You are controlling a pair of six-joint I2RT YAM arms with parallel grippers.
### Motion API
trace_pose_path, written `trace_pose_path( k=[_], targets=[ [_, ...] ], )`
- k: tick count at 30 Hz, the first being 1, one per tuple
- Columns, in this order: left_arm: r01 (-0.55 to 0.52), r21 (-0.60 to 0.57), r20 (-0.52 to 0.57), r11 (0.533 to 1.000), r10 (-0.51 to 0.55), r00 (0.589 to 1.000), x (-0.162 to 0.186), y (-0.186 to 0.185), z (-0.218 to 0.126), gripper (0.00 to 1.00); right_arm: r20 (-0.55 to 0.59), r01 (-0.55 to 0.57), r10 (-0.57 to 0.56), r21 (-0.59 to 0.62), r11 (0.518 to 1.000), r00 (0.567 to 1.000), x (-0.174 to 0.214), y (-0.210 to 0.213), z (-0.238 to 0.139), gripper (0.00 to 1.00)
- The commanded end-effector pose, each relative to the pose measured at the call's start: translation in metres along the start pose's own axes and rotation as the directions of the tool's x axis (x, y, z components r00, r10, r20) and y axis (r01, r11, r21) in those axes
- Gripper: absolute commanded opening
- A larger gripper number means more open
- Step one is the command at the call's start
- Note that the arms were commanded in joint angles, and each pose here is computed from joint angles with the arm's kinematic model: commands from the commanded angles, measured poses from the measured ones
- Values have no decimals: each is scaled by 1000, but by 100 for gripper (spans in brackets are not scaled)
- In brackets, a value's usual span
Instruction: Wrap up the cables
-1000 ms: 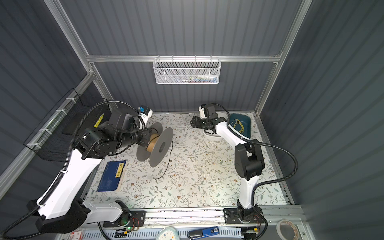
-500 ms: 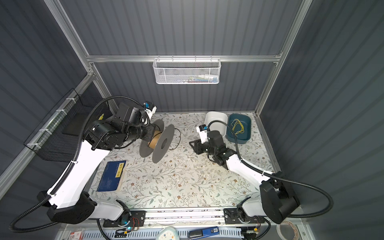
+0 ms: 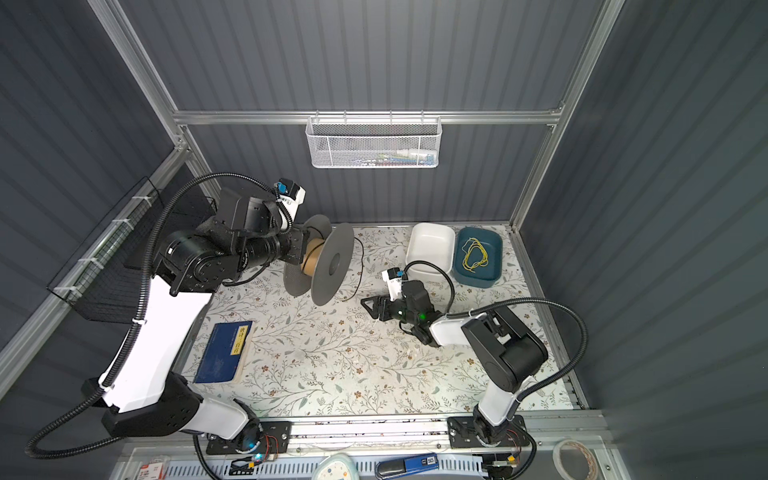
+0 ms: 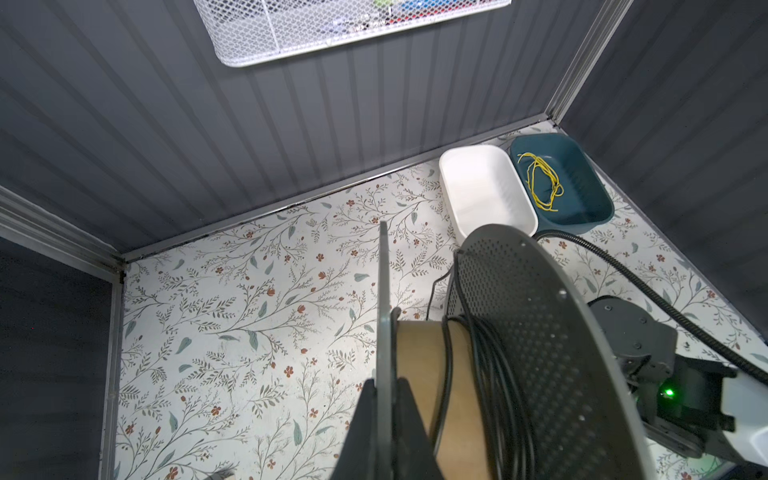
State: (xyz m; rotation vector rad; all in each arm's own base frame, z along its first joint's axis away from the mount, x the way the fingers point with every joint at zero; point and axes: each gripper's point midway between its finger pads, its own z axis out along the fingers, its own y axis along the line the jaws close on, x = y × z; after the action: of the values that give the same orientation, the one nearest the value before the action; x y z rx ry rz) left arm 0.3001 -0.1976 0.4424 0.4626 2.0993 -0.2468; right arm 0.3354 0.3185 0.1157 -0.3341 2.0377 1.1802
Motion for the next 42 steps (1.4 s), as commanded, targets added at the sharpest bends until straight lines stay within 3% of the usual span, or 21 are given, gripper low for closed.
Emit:
trace_pose_path(
  k=[1,11,16,19,22,26,42],
  targets=[
    [47,7,102,999,-47,994,-27,4,-17,0,82,39,-32,-77,996,996,-29,19,11,63],
    [91,9,187,996,-91,978,-50,5,-20,0,160,-68,80,-74,995,984,-57,6,36,58],
    [107,-7,215,994,-103,971,-60,7,-18,0,176,-116,130,-87,989,976,-59,4,38,41],
    [112,-11,225,994,-107,968,-64,8,-15,0,181,-125,142,-104,987,973,-58,9,37,24],
    [116,-28,243,993,-106,964,-69,10,-11,0,166,-117,137,-121,986,977,-55,19,37,20],
    [135,-54,266,989,-116,957,-72,15,-8,0,155,-90,106,-111,990,982,-48,28,33,4],
    [246,-65,299,967,-217,929,-77,29,13,0,21,-87,90,-132,987,996,3,66,52,0]
  ],
)
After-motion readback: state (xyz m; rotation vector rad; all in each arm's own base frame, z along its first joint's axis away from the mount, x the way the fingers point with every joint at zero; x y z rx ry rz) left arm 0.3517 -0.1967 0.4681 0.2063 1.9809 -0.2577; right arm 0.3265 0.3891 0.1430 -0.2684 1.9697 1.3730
